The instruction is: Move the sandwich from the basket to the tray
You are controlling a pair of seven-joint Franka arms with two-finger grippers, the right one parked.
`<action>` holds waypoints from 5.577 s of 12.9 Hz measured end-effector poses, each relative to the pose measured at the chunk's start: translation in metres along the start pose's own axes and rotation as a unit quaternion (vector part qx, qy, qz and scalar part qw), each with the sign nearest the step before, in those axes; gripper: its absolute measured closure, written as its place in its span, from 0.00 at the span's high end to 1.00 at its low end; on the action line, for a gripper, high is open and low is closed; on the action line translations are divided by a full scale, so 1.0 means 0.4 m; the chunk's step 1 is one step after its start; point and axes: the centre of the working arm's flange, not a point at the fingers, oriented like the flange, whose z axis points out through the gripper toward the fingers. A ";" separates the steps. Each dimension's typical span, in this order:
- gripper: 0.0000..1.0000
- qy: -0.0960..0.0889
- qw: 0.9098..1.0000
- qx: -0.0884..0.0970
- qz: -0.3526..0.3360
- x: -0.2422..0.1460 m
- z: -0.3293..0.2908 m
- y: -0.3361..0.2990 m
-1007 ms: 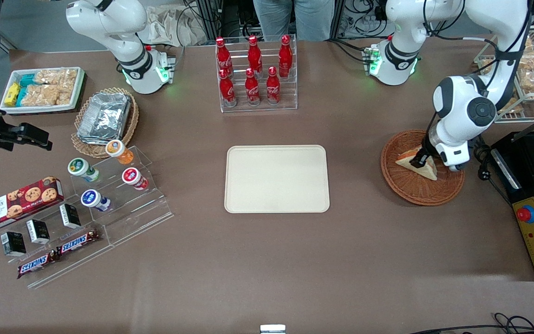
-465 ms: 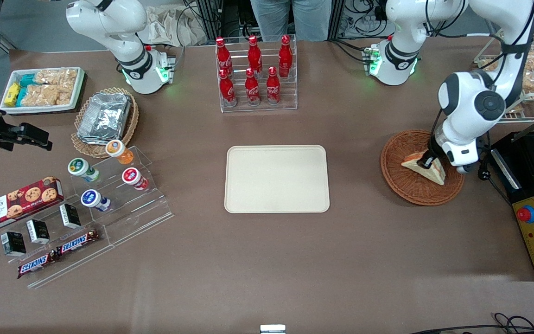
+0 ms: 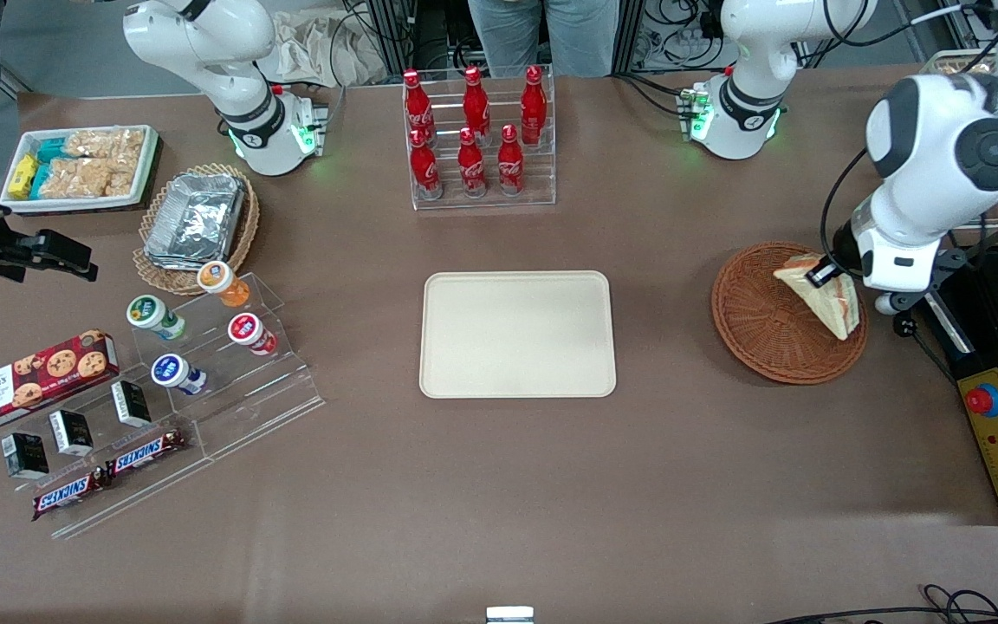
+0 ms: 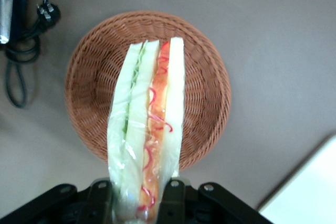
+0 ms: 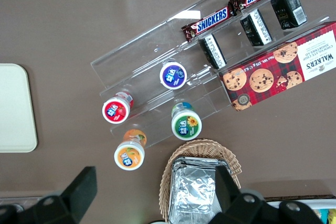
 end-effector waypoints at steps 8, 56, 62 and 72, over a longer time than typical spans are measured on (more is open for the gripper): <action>0.25 -0.010 0.973 -0.004 0.232 -0.164 -0.177 0.256; 1.00 0.047 0.975 0.046 0.214 -0.334 0.118 0.726; 1.00 0.055 0.980 0.021 0.192 -0.253 -0.025 0.699; 1.00 -0.004 0.975 -0.031 0.219 0.017 -0.297 0.352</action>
